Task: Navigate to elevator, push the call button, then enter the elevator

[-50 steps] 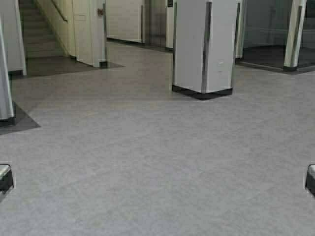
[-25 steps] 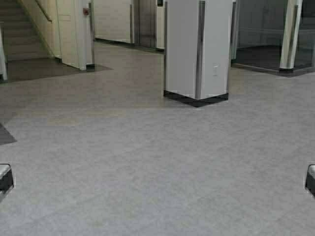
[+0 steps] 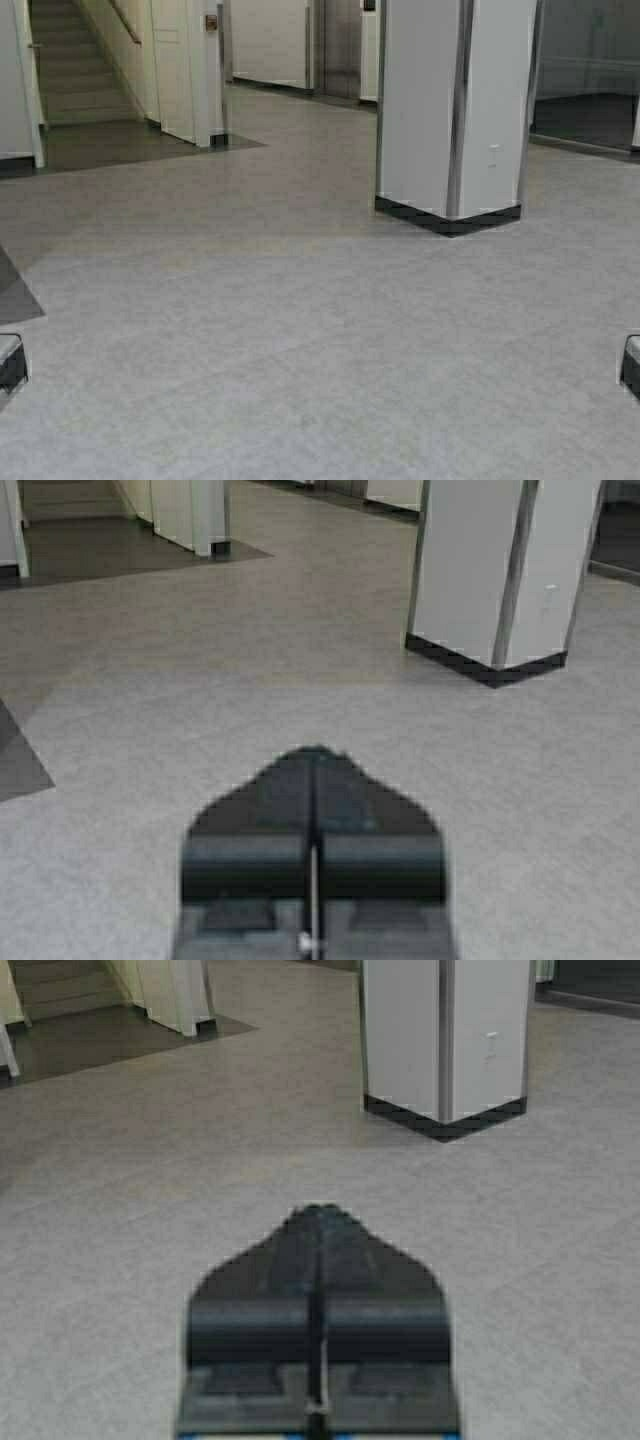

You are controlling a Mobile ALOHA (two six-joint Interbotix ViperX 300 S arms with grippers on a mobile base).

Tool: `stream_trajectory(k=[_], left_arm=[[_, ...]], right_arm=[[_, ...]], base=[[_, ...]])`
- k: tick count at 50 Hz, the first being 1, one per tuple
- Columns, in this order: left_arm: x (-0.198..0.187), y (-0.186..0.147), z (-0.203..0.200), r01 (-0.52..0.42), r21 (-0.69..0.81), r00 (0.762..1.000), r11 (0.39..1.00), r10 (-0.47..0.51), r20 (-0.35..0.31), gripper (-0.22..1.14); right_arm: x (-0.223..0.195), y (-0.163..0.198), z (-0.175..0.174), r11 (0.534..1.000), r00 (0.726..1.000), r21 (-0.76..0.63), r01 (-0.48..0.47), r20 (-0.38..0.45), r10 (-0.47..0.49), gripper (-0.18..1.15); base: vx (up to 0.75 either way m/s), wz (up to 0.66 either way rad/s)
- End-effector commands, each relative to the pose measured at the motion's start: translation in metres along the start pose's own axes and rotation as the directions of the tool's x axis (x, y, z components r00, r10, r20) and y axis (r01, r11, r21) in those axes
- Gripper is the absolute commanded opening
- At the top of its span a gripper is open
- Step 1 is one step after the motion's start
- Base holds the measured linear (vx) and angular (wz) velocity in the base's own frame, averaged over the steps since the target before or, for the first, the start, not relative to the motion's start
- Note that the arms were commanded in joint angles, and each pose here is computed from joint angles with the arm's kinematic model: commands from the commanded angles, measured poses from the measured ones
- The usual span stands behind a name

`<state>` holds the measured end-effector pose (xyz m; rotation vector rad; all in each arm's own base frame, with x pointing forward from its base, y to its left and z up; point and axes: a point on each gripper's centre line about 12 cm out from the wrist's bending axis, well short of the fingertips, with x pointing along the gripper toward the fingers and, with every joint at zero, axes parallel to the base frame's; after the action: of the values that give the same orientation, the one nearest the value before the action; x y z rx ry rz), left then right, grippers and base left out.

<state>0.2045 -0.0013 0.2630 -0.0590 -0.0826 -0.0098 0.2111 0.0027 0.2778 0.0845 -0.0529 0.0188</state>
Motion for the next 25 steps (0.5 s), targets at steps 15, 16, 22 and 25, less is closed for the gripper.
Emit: stream_trajectory(k=[15, 16, 22, 25], left_arm=[[0.0002, -0.0010, 0.0111, 0.004, -0.005, 0.999, 1.000, -0.004, 0.043, 0.02], [0.0004, -0.0012, 0.0117, 0.005, -0.006, 0.999, 1.000, -0.005, 0.044, 0.02], [0.0030, -0.0013, 0.0163, 0.005, -0.006, 0.999, 1.000, -0.005, 0.053, 0.02], [0.0049, -0.0014, 0.0152, 0.006, 0.003, 0.999, 1.000, -0.006, 0.046, 0.02]], right_arm=[[0.0041, 0.0004, 0.0006, 1.000, 1.000, -0.001, -0.001, -0.006, 0.001, 0.05], [0.0041, 0.0005, 0.0018, 1.000, 1.000, 0.000, -0.001, -0.002, 0.001, 0.05], [0.0043, 0.0007, 0.0047, 1.000, 1.000, 0.000, -0.002, 0.006, 0.002, 0.05], [0.0041, 0.0007, 0.0050, 1.000, 1.000, 0.000, -0.002, 0.008, 0.002, 0.05]], base=[[0.76, 0.07], [0.78, 0.12], [0.78, 0.14], [0.79, 0.21]])
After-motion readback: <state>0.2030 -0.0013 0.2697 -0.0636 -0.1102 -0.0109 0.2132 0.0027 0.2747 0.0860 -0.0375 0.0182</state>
